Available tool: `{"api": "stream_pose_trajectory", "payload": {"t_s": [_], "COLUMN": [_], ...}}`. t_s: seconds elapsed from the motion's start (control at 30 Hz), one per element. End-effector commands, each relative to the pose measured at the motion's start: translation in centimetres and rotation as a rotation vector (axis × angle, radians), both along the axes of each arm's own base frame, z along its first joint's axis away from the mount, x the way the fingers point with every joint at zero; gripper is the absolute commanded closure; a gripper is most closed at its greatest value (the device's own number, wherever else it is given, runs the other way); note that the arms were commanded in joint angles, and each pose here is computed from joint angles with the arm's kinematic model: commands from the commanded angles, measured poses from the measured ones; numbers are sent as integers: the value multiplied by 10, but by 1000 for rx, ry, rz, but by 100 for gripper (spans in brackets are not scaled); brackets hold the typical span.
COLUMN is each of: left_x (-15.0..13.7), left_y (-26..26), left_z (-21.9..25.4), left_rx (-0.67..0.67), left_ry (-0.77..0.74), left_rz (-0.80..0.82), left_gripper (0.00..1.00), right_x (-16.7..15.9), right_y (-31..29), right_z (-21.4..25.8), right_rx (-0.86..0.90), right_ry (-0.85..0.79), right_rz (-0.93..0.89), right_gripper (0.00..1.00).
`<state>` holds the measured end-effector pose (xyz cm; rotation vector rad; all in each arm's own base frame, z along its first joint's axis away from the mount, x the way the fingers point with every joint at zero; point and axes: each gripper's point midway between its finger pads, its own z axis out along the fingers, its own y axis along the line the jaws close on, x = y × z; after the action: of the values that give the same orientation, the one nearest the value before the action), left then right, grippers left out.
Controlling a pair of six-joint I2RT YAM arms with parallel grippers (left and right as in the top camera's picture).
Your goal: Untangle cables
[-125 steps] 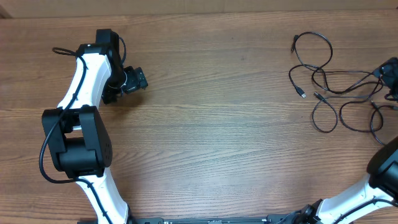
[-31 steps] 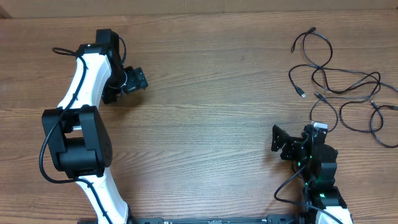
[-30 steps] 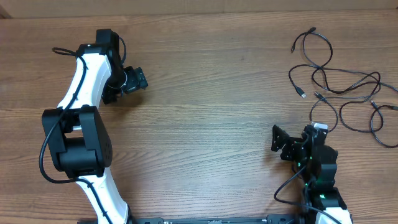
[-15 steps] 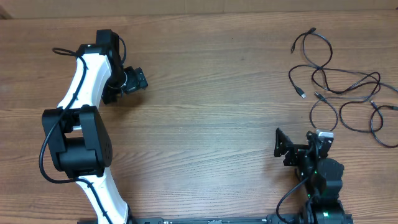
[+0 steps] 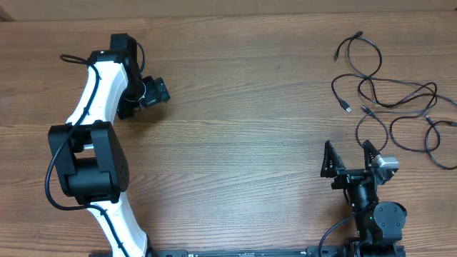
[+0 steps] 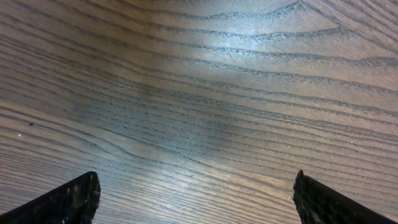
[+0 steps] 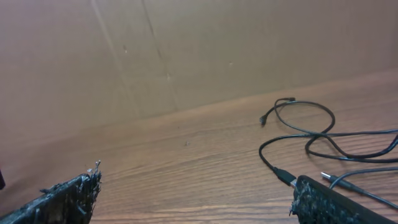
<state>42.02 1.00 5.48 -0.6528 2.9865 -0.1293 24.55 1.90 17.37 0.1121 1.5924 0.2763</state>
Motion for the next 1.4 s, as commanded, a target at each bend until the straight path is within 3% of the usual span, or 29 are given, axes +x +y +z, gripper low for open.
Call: {"api": "stream_pose_trajectory", "payload": {"t_s": [0.0,0.23,0.53,1.37], "left_x": [-1,-1,-1,-1], "left_y": [-2,-2,-2,-2], "left_z": [-2,-2,-2,-2], "left_rx": [7,7,7,7], "left_ry": [6,6,6,6], "left_rz": [-14,-14,-14,-14], "left_gripper": [1,0,0,0], "right_x": [-1,-1,-1,-1], "right_y": [6,10,9,9], "right_z": [-2,-2,-1,-1], "right_rx": [-125,-279,-196,-196], "right_ry": [-17,-42,-33,-33], "right_rz": [34,63,58,58], "right_gripper": [0,0,0,0]}}
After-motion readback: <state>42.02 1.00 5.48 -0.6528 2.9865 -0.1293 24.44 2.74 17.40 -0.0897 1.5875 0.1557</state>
